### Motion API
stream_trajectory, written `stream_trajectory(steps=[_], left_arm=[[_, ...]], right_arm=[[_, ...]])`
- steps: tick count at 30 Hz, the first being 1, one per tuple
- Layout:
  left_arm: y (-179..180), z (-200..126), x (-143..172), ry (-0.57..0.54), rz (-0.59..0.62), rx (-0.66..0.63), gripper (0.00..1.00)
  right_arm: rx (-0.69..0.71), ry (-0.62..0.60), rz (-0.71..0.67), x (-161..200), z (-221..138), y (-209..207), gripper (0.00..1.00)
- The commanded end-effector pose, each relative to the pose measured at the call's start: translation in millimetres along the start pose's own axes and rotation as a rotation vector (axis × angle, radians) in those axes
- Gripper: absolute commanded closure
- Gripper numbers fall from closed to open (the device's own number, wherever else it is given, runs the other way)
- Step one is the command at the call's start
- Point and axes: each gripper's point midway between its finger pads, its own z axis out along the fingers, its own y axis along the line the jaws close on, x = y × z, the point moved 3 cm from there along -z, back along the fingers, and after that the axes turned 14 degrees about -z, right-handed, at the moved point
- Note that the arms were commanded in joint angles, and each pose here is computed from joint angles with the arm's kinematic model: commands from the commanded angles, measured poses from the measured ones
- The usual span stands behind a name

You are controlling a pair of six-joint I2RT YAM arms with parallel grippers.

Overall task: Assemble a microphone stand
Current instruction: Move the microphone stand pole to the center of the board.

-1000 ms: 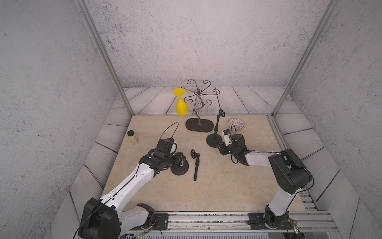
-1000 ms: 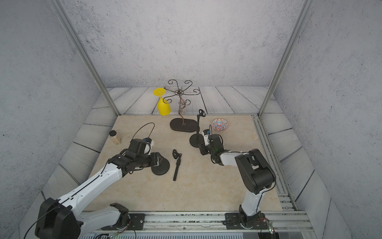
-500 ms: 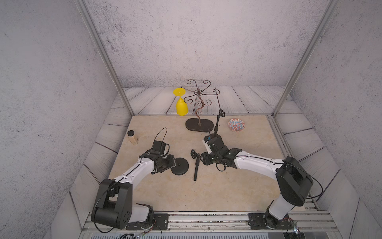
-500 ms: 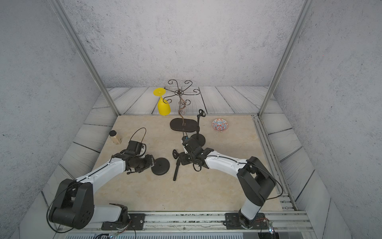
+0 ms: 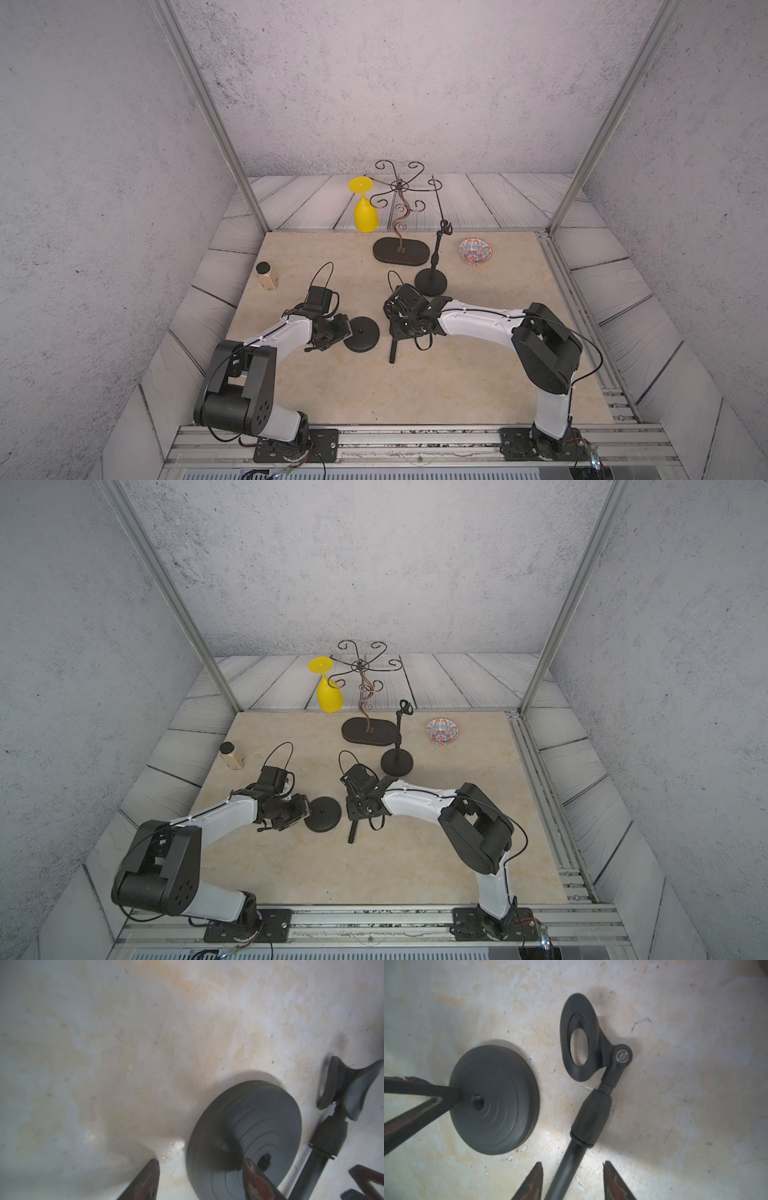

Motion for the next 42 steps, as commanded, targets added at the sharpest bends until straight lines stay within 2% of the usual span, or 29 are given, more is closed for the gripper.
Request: stream_trajectory(steps=[1,8,14,19,24,28,31,33,37,39,42], left_arm=[[9,10,4,0.033,-0.018,-0.018,0.34],[-1,21,21,0.080,0.032,-0.009,0.34],[-23,28,46,0.110,0.120,0.008,0.34],[-46,37,69,0.160,0.186,0.035,0.34],[-65,39,87,0.177,0.263,0.049,0.34],[-76,23,93,0.172,0.290,0.072,0.34],[-92,-10,85,0.116,0.327,0.112,0.34],[-109,-41,81,0.080,0.374,0.170,0.34],[-141,-92,77,0.023,0.390,0.306,0.35],[-158,-108,79,0.012,0.383,0.379,0.36],[-179,-115,81,0.025,0.374,0.452,0.38]], right_arm=[[0.059,0.090,0.038,20,17,-8,0.53],[0.175,0.150,0.013,37,23,-28,0.59],[0.271,0.175,-0.023,57,8,-52,0.67],[0.266,0.211,-0.053,73,4,-71,0.75],[0.236,0.198,-0.015,80,-6,-93,0.91],[0.186,0.110,-0.068,68,-27,-91,0.94],[0.081,-0.028,-0.130,52,-48,-76,0.95],[0.002,-0.138,-0.175,43,-64,-64,0.95],[-0.124,-0.308,-0.236,34,-91,-45,0.97],[-0.170,-0.370,-0.256,33,-104,-39,0.97],[-0.235,-0.427,-0.281,35,-117,-31,0.97]])
